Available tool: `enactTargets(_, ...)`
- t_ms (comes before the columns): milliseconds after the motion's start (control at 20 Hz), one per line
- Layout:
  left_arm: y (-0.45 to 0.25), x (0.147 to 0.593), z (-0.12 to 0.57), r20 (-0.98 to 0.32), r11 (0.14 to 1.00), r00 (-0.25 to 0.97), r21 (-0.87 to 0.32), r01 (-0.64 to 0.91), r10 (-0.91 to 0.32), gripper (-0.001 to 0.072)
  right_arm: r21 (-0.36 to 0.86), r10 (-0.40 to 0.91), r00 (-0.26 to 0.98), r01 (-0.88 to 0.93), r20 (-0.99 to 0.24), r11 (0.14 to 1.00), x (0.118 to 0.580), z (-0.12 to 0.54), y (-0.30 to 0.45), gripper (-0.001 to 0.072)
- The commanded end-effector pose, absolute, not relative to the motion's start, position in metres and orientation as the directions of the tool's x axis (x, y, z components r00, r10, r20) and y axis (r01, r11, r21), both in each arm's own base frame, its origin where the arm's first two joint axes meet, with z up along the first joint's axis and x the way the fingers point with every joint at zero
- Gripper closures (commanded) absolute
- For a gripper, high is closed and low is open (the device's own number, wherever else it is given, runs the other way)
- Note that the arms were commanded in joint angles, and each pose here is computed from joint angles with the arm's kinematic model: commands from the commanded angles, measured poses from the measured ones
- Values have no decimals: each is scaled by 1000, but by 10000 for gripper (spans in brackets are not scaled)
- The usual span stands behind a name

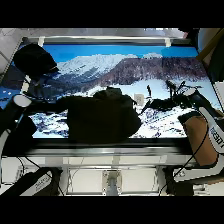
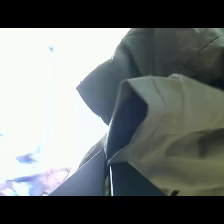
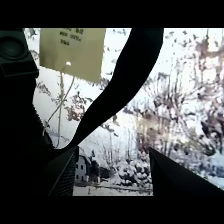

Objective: Fold the clothes and pants, and hang the long-sleeved shirts on hangers.

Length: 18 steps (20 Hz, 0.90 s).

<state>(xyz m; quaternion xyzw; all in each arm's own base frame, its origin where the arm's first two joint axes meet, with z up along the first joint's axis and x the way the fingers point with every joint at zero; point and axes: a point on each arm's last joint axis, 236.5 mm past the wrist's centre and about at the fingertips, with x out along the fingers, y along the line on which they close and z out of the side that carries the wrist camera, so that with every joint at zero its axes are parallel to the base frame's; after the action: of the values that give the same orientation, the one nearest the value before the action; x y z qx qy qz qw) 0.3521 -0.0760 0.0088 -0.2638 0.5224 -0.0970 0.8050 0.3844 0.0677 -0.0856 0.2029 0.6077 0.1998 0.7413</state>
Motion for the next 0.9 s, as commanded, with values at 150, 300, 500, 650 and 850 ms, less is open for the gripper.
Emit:
enactTargets(150,-42,363,21,-777,844,503,-513,-157,-379,696,729,738,7,-154,-675,668,351,-69,148,223)
enactTargets(300,-42,363,21,-777,844,503,-513,-157,-379,696,805,807,-76,-172,-586,568,320,-64,192,224)
enactTargets(500,-42,363,21,-777,844,502,-513,-157,-379,696,807,797,-140,-182,-587,563,283,-88,220,224)
enactTargets(650,-42,363,21,-777,844,503,-513,-157,-379,696,812,809,-132,-222,-573,539,283,-85,235,224)
enactTargets(850,-42,363,21,-777,844,502,-513,-157,-379,696,796,794,-166,-304,-585,523,272,-88,253,224)
